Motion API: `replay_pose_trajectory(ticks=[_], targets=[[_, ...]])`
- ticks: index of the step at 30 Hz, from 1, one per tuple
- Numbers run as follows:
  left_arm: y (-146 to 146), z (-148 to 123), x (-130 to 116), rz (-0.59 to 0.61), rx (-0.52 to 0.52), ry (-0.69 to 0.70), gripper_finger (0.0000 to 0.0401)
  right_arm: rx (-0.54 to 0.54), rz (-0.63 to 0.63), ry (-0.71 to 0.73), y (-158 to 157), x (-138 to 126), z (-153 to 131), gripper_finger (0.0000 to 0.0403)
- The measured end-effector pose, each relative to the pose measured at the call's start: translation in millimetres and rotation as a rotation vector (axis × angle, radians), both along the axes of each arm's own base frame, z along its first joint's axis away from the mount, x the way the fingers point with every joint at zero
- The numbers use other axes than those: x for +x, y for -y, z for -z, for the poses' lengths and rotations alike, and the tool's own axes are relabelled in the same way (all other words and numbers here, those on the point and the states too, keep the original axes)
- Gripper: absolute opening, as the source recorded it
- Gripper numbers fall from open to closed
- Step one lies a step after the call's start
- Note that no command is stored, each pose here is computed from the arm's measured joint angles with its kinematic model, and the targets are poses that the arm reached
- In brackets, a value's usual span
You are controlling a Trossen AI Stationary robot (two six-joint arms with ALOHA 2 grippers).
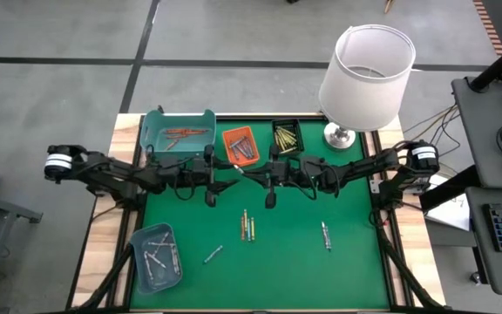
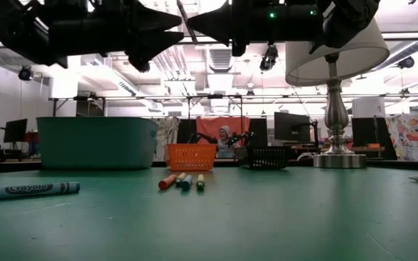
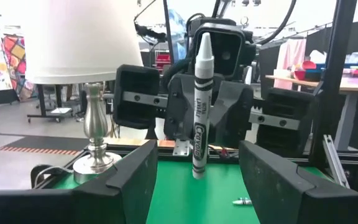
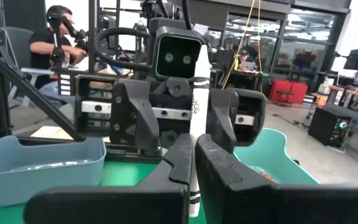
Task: Sort crayons
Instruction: Put the white crayon into the blue bin
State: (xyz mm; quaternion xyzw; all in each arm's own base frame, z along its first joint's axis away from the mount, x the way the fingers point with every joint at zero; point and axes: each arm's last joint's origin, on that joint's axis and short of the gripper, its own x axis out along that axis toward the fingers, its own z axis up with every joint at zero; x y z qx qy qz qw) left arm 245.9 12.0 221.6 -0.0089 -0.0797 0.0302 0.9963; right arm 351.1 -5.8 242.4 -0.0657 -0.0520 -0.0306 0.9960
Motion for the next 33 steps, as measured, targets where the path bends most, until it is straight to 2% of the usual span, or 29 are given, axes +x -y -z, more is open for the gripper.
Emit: replay_pose_trajectory(ticks=[8,11,14,21,33], targets=[[-1,-6,25,0.000,0.002,0.005,0.0206,-0.009,0.001,-0.004,0,0,0,0.0009],[-1,-7,28,-0.002,0.019,0.007,0.0189,-0.019,0.002,-0.006,0,0,1,0.0009],[-1,-7,27,-0.004,0.028,0.009,0.0149,-0.021,0.003,-0.006,0,0,0,0.0009],[0,-8,24,0.000,0.026,0.014,0.0017,-0.023,0.006,-0.017,0,0,1,0.0008],[-1,-7,23,0.001,0.009,0.014,0.0010,-0.015,0.013,-0.015,0,0,1,0.0022]])
